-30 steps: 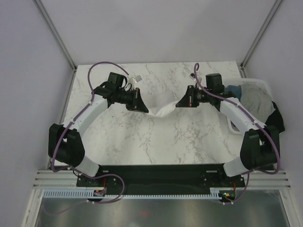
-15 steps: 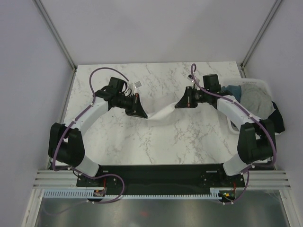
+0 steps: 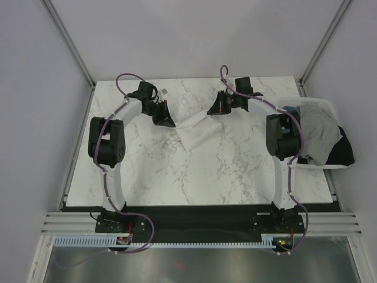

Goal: Fold and stack the t-shirts
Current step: Fold the tshirt, then neatly place the folded tshirt to the corner

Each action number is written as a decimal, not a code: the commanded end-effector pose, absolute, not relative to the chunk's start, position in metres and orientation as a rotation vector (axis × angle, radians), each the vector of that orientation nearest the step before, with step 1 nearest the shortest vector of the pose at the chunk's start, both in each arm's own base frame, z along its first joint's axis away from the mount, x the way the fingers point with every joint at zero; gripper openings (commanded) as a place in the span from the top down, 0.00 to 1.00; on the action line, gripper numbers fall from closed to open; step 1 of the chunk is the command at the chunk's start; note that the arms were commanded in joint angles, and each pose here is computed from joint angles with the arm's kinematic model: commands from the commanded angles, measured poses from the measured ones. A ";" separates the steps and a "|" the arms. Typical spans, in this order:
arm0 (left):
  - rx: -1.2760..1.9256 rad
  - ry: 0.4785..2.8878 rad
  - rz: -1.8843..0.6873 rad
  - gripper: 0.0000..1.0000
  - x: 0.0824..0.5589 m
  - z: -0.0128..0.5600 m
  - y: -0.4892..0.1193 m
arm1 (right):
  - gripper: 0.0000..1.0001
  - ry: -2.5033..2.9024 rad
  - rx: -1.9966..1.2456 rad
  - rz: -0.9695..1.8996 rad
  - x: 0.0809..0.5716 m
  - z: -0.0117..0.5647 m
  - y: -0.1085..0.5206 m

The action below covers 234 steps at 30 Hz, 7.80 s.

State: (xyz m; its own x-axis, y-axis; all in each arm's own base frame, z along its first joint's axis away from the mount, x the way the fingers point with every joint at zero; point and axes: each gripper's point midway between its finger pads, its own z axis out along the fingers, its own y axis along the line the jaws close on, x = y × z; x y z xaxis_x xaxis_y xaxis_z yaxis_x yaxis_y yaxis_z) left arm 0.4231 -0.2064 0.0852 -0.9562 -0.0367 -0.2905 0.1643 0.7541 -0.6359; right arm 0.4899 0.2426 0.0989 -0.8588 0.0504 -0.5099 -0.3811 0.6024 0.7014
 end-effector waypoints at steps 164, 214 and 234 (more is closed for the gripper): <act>0.127 2.164 1.064 0.37 0.628 0.116 0.259 | 0.43 1.995 -0.428 1.040 0.444 0.196 0.163; -0.535 2.094 -1.155 0.46 0.561 0.108 0.056 | 0.43 2.036 -0.365 1.091 0.444 0.167 0.148; -0.817 1.912 -1.543 0.46 0.562 0.060 0.057 | 0.43 2.069 -0.332 1.092 0.448 0.153 0.147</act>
